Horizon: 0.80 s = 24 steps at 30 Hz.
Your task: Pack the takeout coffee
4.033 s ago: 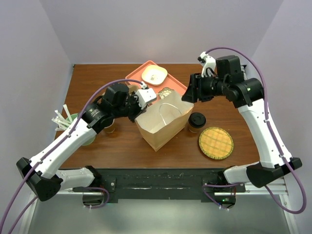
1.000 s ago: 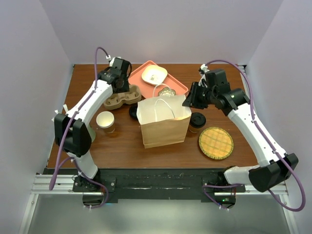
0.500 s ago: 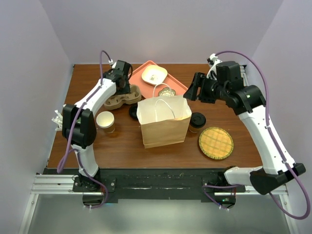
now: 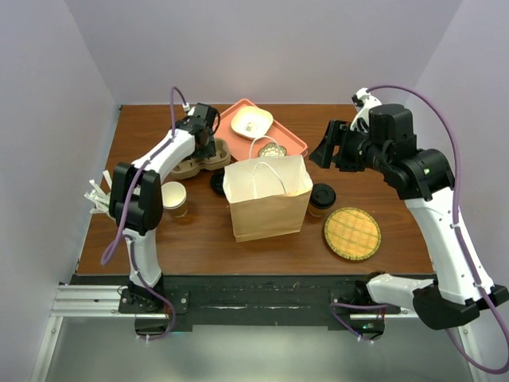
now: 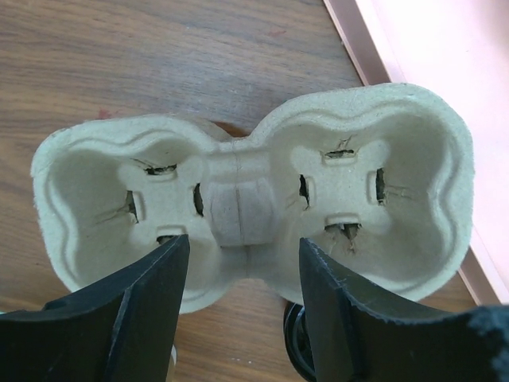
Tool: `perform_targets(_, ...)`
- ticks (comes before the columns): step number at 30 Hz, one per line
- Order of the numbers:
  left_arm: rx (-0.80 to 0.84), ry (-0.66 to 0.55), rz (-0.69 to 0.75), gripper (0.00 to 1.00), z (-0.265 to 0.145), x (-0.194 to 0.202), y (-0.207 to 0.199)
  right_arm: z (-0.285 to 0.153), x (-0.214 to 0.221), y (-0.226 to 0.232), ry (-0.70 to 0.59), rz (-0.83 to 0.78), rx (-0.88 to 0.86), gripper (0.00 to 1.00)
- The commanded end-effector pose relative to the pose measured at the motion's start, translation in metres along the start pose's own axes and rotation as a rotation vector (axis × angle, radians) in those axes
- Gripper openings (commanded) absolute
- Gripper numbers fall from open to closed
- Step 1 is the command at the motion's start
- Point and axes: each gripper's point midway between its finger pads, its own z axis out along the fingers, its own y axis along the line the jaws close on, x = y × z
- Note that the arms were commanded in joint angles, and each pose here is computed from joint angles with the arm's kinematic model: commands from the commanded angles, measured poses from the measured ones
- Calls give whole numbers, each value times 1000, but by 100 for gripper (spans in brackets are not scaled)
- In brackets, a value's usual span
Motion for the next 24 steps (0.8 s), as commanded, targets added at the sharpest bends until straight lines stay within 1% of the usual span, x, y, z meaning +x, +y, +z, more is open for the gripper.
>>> perform_targets(1,-7,-49,-31,61,7,-15,-2,-4,2,-4,-5,-19,20,70)
perform_targets(8,-31,-50,-33,60,13,-18,6,-2,3,-5,-2,-4,21,71)
perform_targets(24,-12,-66,-10,54,20,-23,5,1,8,-4,7,13,14,70)
